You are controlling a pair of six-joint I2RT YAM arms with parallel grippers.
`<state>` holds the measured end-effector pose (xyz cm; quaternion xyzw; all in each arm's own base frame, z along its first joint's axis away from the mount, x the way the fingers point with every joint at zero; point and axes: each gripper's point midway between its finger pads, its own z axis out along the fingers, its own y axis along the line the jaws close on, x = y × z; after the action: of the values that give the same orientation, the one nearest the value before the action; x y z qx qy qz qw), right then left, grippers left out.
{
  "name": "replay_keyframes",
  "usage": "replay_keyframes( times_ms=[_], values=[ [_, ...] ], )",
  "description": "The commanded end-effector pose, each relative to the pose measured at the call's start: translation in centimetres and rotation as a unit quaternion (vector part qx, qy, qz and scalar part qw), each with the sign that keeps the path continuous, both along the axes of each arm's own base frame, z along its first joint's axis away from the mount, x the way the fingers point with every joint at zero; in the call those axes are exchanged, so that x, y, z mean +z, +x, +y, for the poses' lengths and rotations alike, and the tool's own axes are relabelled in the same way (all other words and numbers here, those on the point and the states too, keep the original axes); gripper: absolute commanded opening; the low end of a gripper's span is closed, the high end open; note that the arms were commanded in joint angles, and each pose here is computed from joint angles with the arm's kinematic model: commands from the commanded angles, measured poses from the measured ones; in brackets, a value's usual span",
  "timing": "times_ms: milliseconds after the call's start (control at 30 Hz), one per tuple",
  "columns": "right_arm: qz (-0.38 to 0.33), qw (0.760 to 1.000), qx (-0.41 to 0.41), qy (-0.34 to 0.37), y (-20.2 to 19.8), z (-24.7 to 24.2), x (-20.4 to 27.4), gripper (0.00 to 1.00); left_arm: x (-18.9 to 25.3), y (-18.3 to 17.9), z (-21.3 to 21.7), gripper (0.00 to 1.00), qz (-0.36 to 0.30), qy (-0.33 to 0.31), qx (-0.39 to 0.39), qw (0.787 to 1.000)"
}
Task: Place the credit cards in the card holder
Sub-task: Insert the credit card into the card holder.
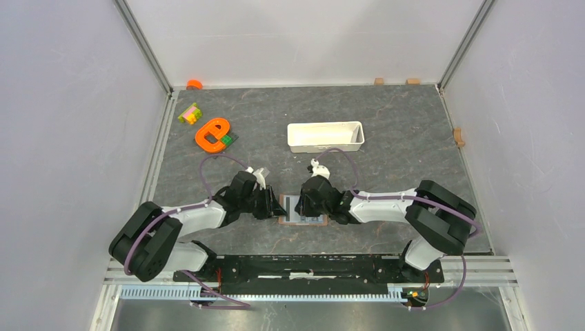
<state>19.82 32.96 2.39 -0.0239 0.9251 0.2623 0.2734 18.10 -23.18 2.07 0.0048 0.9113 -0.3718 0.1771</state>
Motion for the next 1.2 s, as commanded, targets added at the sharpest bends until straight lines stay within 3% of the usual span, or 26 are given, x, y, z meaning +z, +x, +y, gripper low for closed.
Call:
replay_keyframes(
  times_ms=[0, 167, 433, 600, 933, 1167],
  values=[
    [-0.014, 0.999, 0.023, 0.033, 0.2, 2.2, 1.6, 0.29, -0.1, -0.9, 0.0, 0.35, -0.003, -0.005, -0.018, 1.000],
    [-0.016, 0.999, 0.028, 0.036, 0.0, 2.2, 1.7, 0.29, 0.4, -0.7, 0.0, 0.35, -0.014, -0.012, -0.013, 1.000],
    [-0.085, 0.996, 0.007, -0.018, 1.4, -1.4, 4.6, 0.52, 0.6, -0.5, 1.4, 0.47, -0.021, 0.007, 0.022, 1.000],
    [-0.086, 0.993, -0.022, -0.078, 1.6, -6.0, 4.6, 0.64, 0.1, -0.5, 2.0, 0.55, -0.009, 0.011, 0.046, 0.999],
    [-0.083, 0.981, -0.060, -0.166, 2.1, -12.7, 3.5, 0.68, -0.6, -0.7, 2.3, 0.54, 0.014, 0.005, 0.071, 0.997],
    [-0.057, 0.985, -0.045, -0.157, 2.0, -12.6, 1.8, 0.61, -0.6, -0.6, 2.4, 0.54, 0.015, 0.005, 0.076, 0.997]
  ],
)
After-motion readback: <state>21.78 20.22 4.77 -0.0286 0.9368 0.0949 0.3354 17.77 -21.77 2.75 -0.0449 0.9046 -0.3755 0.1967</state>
